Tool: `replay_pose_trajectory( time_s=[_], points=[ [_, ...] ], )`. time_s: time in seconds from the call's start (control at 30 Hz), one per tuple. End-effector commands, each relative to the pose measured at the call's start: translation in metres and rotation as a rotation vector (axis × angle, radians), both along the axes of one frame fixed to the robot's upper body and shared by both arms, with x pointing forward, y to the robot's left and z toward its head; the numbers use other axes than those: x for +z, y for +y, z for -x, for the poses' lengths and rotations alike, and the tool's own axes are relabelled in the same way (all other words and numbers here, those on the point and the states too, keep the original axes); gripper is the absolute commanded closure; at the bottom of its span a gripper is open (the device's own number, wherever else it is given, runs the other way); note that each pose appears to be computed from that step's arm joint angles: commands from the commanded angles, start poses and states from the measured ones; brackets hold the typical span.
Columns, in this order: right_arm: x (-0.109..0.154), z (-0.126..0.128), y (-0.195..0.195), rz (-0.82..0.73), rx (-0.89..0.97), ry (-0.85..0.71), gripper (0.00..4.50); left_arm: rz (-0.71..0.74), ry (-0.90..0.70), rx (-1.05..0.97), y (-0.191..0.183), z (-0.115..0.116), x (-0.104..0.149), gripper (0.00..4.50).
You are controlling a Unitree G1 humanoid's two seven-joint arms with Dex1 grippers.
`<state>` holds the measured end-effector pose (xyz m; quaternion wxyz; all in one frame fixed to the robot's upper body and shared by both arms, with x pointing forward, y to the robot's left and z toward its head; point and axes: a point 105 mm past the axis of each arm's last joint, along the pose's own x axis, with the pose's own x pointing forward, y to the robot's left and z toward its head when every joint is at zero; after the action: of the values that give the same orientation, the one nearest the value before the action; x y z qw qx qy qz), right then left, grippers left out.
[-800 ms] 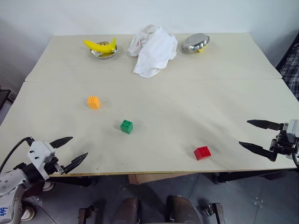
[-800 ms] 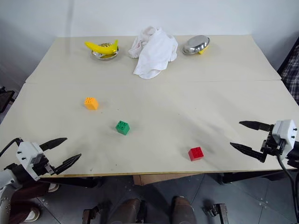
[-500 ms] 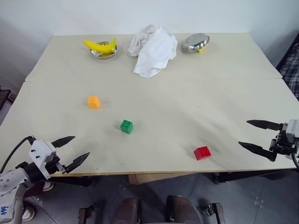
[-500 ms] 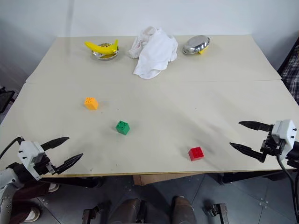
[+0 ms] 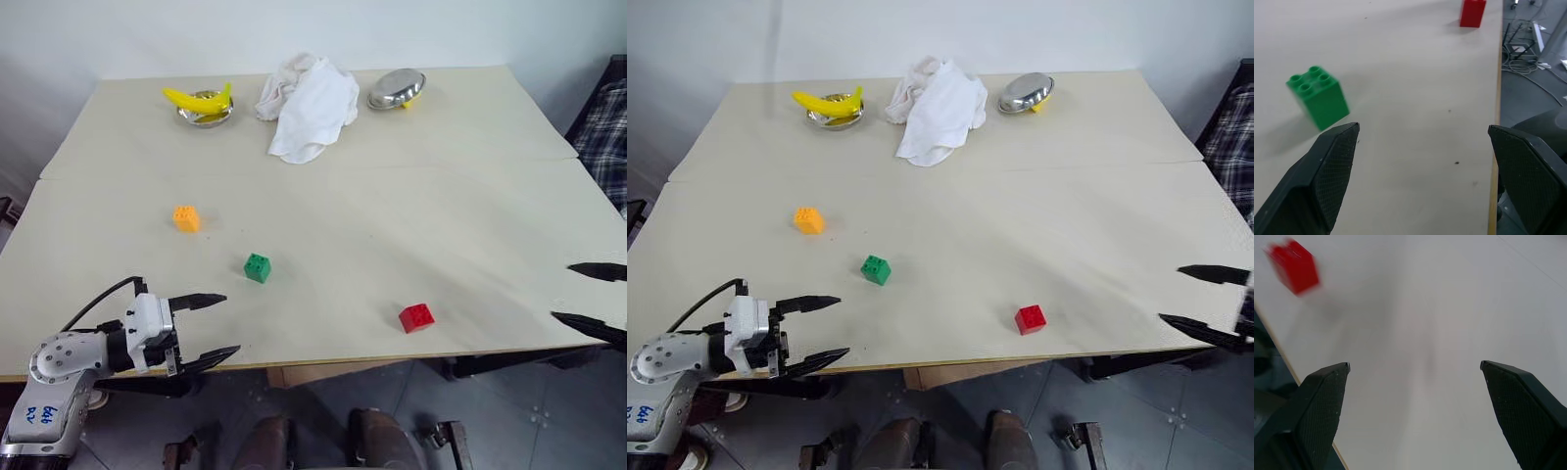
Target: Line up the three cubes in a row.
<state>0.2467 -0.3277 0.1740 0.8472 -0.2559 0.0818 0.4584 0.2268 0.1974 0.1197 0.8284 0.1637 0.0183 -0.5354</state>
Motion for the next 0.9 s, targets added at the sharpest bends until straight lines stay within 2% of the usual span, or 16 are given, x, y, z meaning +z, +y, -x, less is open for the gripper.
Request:
replay_pose_trajectory(
  time_s=[0.03, 0.2, 0.43, 0.63, 0.73, 0.9],
  points=[
    [0.001, -0.005, 0.042, 0.088, 0.163, 0.101, 0.0, -0.011, -0.015, -0.044, -0.005, 0.007, 0.004, 0.03],
    [0.0, -0.018, 0.079, 0.156, 0.263, 0.191, 0.0, -0.001, -0.021, -0.067, -0.014, 0.005, 0.007, 0.03],
    [-0.032, -0.033, 0.117, 0.288, 0.4, 0.269, 0.0, 0.023, -0.025, -0.096, -0.028, 0.005, 0.009, 0.03],
    [-0.043, -0.037, 0.133, 0.299, 0.476, 0.282, 0.0, 0.015, -0.031, -0.079, -0.027, 0.003, 0.01, 0.03],
    [-0.046, -0.041, 0.137, 0.284, 0.482, 0.257, 0.57, 0.015, -0.036, -0.063, -0.026, 0.002, 0.01, 0.0],
    [-0.046, -0.041, 0.134, 0.276, 0.492, 0.264, 2.22, 0.01, -0.035, -0.04, -0.022, 0.001, 0.01, 0.0]
  ],
)
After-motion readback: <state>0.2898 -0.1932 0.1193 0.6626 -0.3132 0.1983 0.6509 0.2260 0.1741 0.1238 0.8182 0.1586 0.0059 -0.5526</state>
